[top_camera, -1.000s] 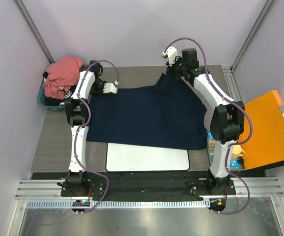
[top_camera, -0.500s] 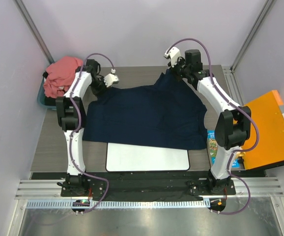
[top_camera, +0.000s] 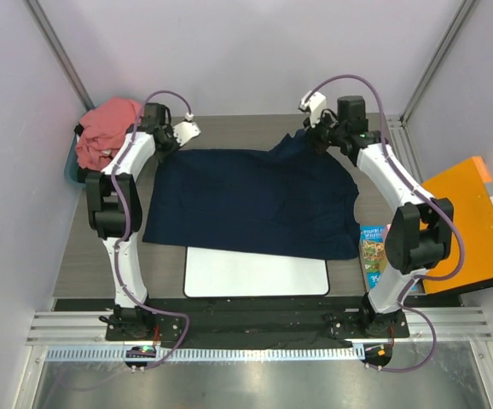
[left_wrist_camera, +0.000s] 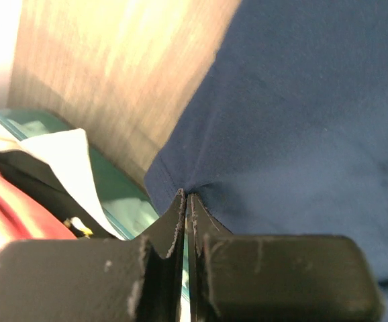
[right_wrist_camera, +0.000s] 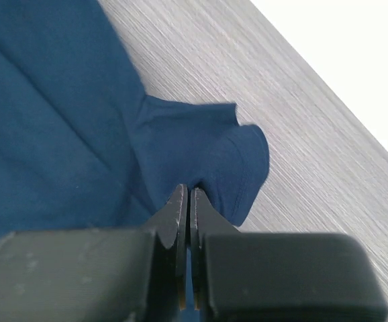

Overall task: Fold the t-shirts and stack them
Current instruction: Fold the tshirt

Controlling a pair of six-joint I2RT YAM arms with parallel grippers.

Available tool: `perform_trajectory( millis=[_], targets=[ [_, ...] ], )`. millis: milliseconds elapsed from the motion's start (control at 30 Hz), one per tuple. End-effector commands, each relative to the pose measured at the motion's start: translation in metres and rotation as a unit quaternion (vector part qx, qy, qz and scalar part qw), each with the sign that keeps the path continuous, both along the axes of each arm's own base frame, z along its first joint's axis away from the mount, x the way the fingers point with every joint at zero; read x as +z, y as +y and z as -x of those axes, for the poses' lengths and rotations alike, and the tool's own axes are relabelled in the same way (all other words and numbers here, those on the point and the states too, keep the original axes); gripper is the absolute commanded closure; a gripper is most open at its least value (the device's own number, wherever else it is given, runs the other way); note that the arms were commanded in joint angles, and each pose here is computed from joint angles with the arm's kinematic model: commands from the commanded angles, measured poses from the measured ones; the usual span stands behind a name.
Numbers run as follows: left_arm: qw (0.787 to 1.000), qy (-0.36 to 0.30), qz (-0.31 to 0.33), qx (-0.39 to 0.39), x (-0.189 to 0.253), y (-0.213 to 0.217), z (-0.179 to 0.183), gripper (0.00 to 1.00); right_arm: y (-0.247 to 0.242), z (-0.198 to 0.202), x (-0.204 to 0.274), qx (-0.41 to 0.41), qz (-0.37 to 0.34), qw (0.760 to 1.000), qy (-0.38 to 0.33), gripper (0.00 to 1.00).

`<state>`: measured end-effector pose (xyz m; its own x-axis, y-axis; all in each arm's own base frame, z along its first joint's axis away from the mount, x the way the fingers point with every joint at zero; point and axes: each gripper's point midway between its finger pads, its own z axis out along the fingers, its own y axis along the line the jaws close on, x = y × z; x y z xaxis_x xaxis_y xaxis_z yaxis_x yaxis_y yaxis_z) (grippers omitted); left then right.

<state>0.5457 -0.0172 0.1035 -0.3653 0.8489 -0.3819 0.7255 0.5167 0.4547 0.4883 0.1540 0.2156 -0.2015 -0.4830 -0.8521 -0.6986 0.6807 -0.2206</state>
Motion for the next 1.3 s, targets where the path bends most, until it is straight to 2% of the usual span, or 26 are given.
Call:
perform_trajectory(
  millis=[0,33,200,467,600,800,933,1267],
  targets=[
    [0.998,-0.054,-0.036,-0.021,0.041,0.007,0.003,1.0,0.002,0.036,0.059,0.054,-0.051,0.997,-0.013,0.99],
    [0.998,-0.041,-0.047,-0.028,0.03,0.009,0.011,1.0,0.001,0.042,0.058,0.063,-0.048,0.997,-0.006,0.99],
    [0.993,-0.056,-0.089,-0.042,0.032,0.021,0.018,1.0,-0.004,0.087,0.036,0.113,-0.029,0.991,0.064,0.99],
    [0.99,-0.062,-0.111,-0.059,0.042,0.029,0.027,1.0,-0.013,0.141,0.0,0.187,0.028,0.973,0.132,0.99],
    [0.988,-0.05,-0.117,-0.082,0.039,0.029,0.04,1.0,-0.02,0.155,-0.008,0.208,0.053,0.966,0.147,0.99],
    [0.981,0.016,-0.12,-0.151,0.016,0.023,0.078,1.0,-0.025,0.167,-0.015,0.224,0.072,0.959,0.156,0.99],
    [0.976,0.038,-0.124,-0.175,0.011,0.021,0.095,1.0,-0.027,0.174,-0.018,0.235,0.082,0.955,0.16,0.99],
    [0.965,0.076,-0.141,-0.207,-0.003,0.025,0.107,1.0,-0.023,0.2,-0.036,0.277,0.11,0.937,0.185,0.99]
  ],
)
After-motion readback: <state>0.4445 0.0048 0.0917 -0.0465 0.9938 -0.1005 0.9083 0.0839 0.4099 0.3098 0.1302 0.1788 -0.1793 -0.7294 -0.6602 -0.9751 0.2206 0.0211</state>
